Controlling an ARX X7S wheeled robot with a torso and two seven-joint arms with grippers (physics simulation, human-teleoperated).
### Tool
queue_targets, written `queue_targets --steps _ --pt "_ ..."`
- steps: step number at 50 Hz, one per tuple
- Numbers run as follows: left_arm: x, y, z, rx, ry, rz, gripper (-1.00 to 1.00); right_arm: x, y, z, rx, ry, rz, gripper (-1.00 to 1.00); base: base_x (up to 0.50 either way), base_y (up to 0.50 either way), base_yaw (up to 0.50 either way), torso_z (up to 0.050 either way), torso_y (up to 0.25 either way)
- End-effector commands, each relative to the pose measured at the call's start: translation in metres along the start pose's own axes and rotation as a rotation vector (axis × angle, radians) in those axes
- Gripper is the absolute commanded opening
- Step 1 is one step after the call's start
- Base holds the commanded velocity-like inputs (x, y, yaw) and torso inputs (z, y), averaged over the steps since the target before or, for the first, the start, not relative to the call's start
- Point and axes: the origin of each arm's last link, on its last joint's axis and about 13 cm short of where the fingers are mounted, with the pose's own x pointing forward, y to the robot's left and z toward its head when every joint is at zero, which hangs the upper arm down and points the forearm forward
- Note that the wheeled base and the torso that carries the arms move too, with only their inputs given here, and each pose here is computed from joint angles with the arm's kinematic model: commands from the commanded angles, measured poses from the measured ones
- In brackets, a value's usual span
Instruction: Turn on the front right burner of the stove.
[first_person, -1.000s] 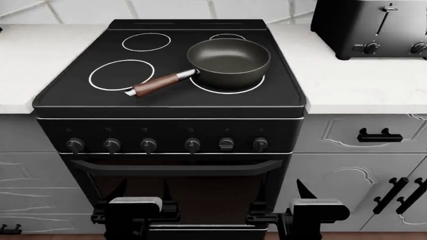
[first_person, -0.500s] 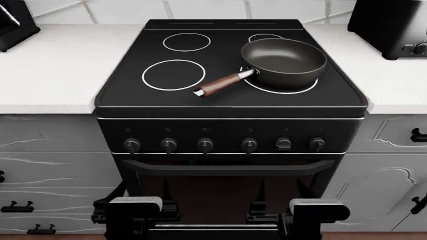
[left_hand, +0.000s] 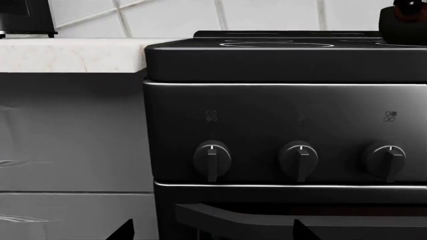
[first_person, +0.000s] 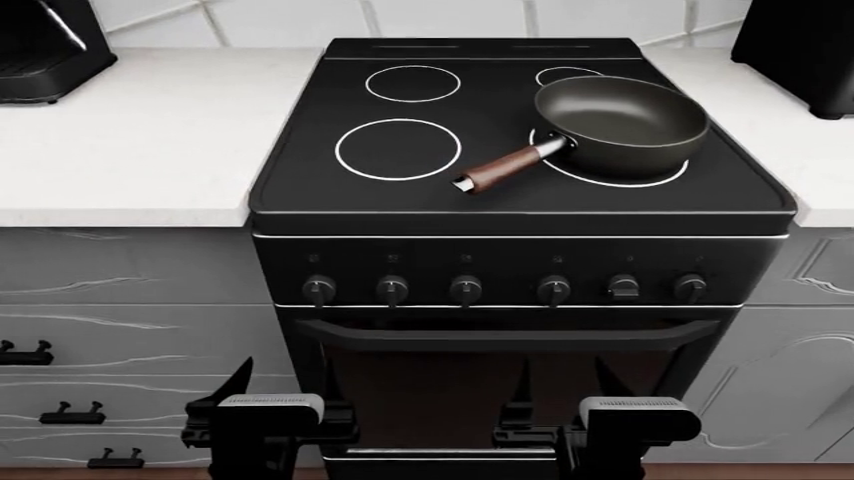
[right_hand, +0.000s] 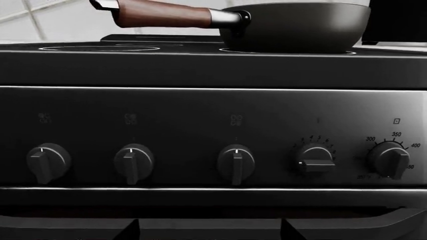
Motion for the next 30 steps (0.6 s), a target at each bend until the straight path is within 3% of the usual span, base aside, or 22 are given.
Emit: queue_targets --steps 1,30 --pt "-0.0003 -0.0005 -0.0003 0.004 0.000 0.001 1.00 0.0000 -0.0006 -0.0004 0.003 0.001 -0.005 1.00 0.00 0.00 0.00 -0.050 0.000" --pt "-0.0006 -0.0007 -0.0006 0.006 0.003 -0.004 1.00 0.0003 -0.0003 -0.0004 0.006 0.004 -0.004 1.00 0.00 0.00 0.00 -0.050 0.000"
